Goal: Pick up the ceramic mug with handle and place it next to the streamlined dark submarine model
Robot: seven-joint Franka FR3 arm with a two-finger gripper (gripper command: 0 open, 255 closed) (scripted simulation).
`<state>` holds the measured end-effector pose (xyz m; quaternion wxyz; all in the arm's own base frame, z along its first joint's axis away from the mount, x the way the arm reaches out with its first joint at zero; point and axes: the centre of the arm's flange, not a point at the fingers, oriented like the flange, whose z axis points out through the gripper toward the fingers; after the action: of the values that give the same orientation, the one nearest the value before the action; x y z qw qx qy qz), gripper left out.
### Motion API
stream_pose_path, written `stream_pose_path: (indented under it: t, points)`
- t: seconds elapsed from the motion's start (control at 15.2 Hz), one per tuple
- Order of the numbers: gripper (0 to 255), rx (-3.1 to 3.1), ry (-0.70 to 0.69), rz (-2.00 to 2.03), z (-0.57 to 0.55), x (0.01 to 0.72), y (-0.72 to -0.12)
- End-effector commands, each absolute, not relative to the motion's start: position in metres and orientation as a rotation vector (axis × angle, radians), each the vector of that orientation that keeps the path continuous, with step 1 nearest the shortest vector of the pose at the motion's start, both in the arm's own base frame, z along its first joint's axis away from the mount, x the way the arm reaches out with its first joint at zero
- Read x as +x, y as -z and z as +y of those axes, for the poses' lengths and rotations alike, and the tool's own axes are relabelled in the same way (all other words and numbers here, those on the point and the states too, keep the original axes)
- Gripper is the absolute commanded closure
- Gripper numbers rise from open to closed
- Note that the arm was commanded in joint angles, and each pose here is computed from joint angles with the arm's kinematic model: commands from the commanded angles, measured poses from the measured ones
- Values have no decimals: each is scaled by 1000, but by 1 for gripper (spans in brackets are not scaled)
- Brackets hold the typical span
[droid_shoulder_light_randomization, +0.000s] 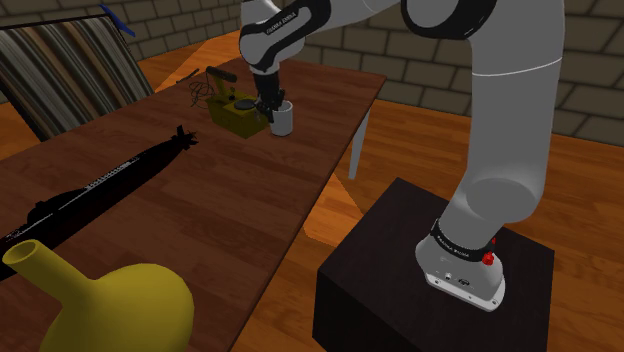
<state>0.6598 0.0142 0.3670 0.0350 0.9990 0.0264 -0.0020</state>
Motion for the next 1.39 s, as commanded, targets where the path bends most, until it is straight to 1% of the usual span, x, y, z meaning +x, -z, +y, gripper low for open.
stream_pose_path:
  t: [0.0,1.32]
  points:
    - [255,3070,6,81,14,660,-377]
    - [255,3070,6,81,14,660,-483]
